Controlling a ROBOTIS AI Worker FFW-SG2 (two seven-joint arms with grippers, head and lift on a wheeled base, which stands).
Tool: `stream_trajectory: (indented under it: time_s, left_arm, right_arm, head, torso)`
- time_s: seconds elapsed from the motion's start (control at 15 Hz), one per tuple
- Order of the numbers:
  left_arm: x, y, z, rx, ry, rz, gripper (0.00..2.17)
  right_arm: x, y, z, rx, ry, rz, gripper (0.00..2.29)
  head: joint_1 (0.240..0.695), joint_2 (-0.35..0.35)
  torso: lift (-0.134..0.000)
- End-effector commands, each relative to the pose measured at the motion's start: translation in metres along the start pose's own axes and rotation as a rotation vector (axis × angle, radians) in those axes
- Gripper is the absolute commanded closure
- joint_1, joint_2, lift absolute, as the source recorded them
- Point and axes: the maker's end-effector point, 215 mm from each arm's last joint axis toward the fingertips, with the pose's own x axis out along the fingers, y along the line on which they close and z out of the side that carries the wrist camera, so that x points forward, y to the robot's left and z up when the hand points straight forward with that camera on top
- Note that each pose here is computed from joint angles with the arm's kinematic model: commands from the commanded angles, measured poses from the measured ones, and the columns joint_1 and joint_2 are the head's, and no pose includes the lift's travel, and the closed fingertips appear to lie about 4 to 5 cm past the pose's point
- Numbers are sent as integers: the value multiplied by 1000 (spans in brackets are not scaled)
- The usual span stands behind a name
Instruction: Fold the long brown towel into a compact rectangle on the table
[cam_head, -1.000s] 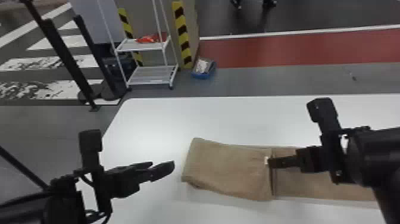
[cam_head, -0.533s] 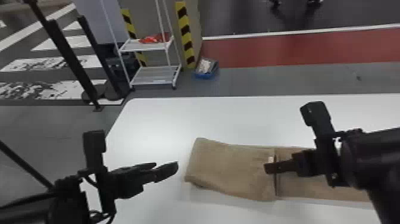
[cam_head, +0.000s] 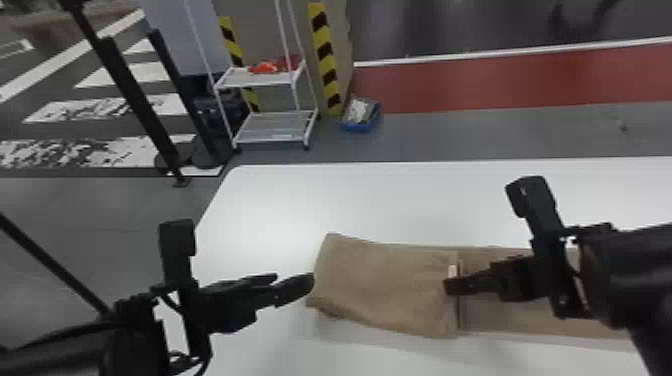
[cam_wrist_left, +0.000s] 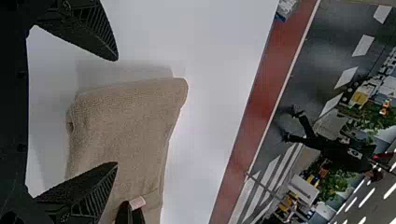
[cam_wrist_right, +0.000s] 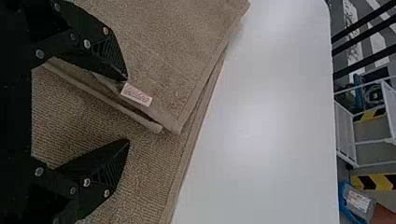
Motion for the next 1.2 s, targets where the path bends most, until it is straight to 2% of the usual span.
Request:
stream_trajectory:
  time_s: [0.0, 0.33, 0.8, 0.93, 1.13]
  left_arm:
    - [1, 2, 0, -2, 2, 2, 90]
    - [5, 10, 4, -5, 2, 1, 90]
    - [5, 13, 6, -2, 1, 5, 90]
    - [4, 15, 8, -2, -2, 7, 90]
    - [6, 13, 8, -5, -1, -1, 90]
  right_arm:
    - [1, 5, 1, -1, -9, 18, 464]
    - [-5, -9, -10, 36, 21, -24, 458]
    - [-18, -11, -30, 109, 56, -24, 458]
    - [-30, -19, -29, 151, 41, -31, 458]
    - [-49, -21, -5, 157, -34, -15, 454]
  head:
    - [695, 268]
    - [695, 275]
    - [695, 252]
    - [695, 255]
    - [695, 244]
  torso:
    - [-125]
    - [-125]
    - [-125]
    - [-125]
    - [-125]
